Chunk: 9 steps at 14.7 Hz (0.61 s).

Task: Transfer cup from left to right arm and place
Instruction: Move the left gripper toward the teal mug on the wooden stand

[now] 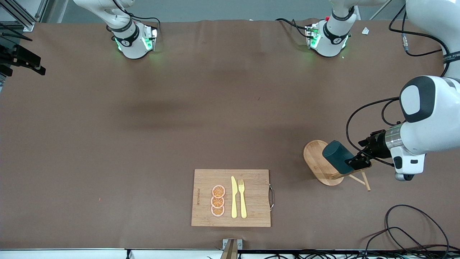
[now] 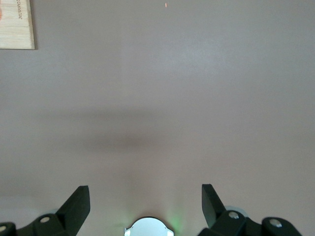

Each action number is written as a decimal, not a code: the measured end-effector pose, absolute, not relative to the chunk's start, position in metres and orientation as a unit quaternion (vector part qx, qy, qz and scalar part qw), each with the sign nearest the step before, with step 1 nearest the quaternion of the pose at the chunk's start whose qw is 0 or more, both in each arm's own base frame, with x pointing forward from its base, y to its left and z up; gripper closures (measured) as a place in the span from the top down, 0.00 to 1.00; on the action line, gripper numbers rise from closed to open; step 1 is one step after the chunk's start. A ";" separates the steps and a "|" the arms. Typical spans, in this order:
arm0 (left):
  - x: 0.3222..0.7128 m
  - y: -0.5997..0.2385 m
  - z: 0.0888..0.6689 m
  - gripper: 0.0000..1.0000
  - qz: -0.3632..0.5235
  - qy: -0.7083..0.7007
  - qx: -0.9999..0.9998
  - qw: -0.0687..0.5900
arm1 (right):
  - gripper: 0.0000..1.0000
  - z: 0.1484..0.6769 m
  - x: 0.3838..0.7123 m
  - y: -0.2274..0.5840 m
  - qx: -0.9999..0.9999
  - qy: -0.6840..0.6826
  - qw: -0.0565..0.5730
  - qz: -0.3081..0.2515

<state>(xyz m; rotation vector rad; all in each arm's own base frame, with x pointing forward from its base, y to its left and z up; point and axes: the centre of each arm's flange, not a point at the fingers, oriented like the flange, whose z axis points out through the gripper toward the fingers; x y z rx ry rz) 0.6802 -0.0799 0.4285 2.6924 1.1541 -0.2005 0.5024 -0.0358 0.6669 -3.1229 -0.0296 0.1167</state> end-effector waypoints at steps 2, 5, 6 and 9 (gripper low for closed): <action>0.685 -0.080 0.419 1.00 -0.071 0.398 0.907 0.116 | 1.00 0.667 0.502 -0.036 -0.999 -0.009 0.008 0.037; 0.689 -0.081 0.404 1.00 -0.077 0.404 0.903 0.122 | 1.00 0.667 0.502 -0.036 -0.999 -0.009 0.008 0.037; 0.690 -0.082 0.399 1.00 -0.079 0.405 0.903 0.121 | 1.00 0.667 0.502 -0.036 -0.999 -0.009 0.008 0.037; 0.693 -0.082 0.385 1.00 -0.080 0.407 0.902 0.120 | 1.00 0.667 0.502 -0.036 -0.999 -0.009 0.008 0.037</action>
